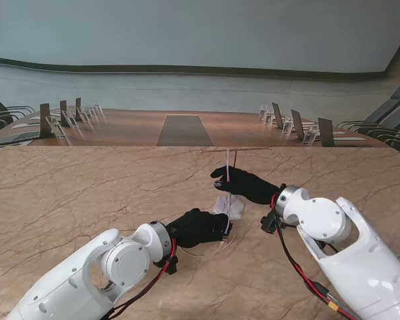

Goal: Take the wired earphone off the rack, coil the cable and place them on the table

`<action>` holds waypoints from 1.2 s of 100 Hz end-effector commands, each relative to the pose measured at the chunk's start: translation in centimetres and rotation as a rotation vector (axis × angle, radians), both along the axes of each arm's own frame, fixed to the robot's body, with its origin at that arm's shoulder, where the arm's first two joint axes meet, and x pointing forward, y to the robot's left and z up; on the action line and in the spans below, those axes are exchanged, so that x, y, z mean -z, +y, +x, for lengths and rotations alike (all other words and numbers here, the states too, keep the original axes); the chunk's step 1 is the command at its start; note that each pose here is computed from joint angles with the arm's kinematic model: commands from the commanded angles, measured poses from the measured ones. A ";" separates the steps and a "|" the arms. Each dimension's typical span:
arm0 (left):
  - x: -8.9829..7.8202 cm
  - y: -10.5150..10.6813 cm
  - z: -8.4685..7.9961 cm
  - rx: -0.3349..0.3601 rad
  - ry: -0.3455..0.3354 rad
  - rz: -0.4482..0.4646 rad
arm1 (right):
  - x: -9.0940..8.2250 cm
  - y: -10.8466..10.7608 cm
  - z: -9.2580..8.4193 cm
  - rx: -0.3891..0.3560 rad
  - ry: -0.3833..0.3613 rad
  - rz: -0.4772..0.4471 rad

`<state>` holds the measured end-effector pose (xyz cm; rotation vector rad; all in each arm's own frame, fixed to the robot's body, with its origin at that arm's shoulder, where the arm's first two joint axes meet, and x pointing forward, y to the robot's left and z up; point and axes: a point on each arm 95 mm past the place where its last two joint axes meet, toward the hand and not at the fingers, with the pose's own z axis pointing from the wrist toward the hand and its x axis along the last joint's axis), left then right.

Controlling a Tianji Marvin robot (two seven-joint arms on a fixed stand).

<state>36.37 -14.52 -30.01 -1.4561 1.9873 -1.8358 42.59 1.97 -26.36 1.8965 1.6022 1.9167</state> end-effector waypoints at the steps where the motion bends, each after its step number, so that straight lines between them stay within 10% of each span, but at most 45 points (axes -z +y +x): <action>1: -0.1 -0.2 -0.3 0.013 -0.001 -0.001 | -0.1 0.5 0.0 -0.004 0.000 0.015; 120: -0.5 -0.3 -0.4 0.028 -0.009 0.011 | -2.1 1.6 -0.5 -0.056 -0.029 0.138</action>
